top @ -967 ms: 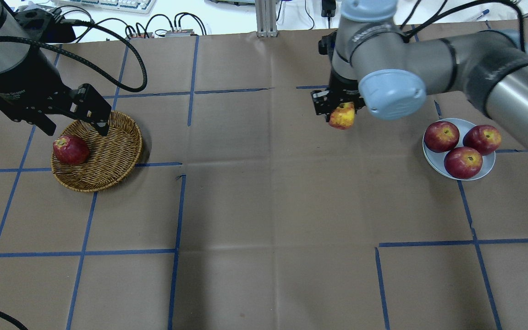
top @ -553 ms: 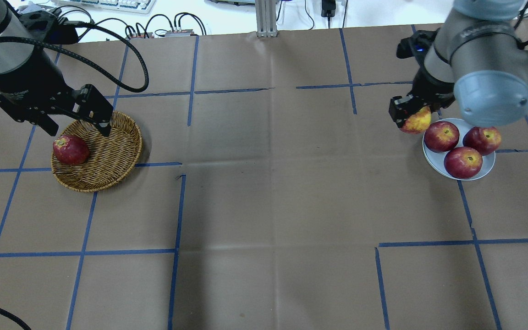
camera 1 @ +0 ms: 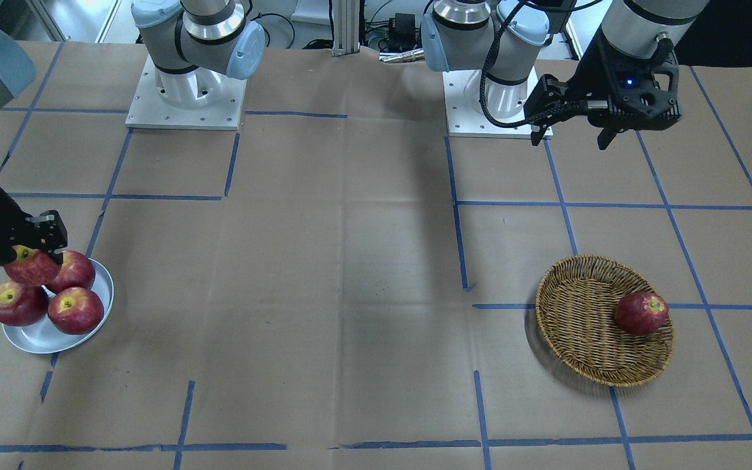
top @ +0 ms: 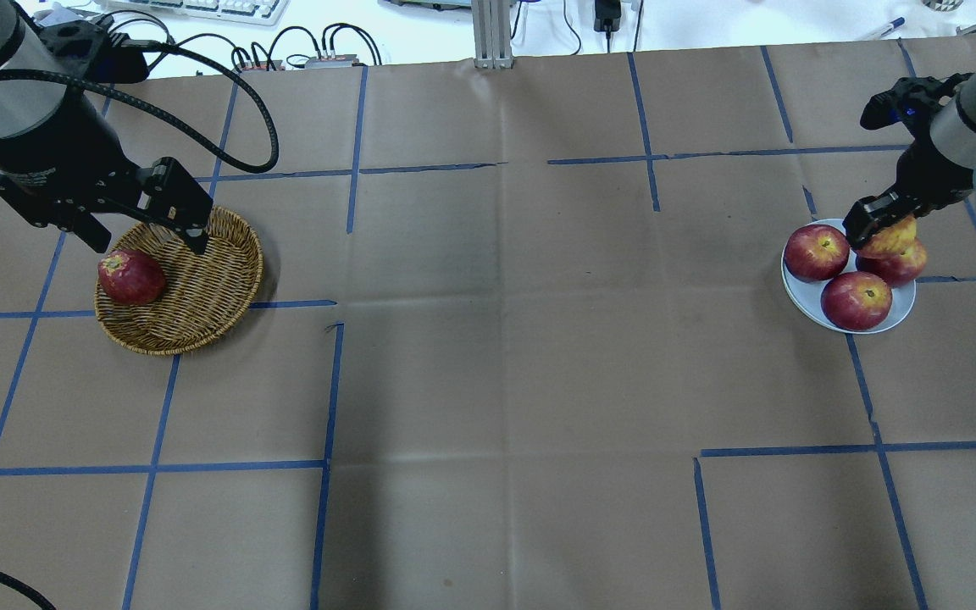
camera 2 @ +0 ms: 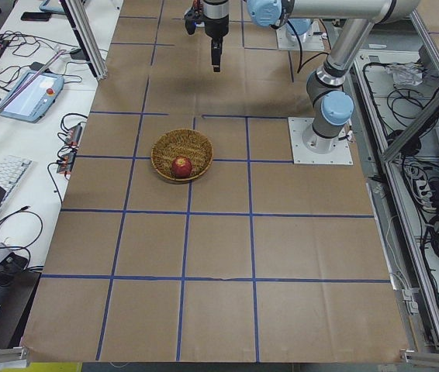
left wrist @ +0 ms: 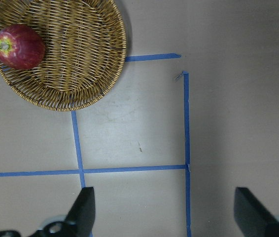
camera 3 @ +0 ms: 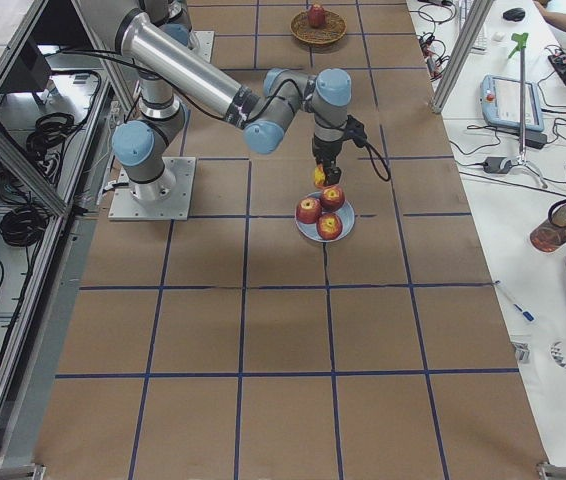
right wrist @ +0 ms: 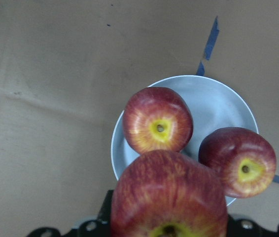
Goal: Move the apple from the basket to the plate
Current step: 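Lower the apple onto the plate beside the red apples and open the right gripper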
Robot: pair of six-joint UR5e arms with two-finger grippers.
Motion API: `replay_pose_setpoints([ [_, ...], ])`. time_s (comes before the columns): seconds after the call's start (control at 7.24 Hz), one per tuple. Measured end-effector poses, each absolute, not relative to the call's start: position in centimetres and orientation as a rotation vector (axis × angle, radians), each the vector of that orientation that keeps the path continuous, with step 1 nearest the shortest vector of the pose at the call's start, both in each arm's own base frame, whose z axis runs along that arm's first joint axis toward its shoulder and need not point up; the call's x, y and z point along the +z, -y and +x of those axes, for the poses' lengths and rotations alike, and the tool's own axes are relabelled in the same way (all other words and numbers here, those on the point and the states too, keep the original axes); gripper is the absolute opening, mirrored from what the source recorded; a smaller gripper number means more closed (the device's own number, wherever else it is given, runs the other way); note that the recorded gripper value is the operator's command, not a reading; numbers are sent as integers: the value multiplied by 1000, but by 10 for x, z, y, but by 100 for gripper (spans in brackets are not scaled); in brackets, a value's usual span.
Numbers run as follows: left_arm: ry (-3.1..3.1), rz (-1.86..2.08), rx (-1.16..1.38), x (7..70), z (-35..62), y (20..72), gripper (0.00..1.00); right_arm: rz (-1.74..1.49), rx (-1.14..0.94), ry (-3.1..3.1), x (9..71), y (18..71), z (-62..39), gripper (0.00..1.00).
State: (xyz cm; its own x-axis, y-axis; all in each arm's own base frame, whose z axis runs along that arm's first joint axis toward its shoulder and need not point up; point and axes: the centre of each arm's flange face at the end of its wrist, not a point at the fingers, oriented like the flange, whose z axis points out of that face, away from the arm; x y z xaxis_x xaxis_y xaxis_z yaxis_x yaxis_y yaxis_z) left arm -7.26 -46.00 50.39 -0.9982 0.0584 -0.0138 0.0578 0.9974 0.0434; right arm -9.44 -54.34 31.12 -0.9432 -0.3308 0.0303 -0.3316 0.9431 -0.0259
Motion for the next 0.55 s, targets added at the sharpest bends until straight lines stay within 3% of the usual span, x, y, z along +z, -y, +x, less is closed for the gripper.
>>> replay_pose_setpoints([
  [0.55, -3135, 136, 70, 500, -97, 462, 99, 554, 27, 3071, 276, 555, -115, 44],
])
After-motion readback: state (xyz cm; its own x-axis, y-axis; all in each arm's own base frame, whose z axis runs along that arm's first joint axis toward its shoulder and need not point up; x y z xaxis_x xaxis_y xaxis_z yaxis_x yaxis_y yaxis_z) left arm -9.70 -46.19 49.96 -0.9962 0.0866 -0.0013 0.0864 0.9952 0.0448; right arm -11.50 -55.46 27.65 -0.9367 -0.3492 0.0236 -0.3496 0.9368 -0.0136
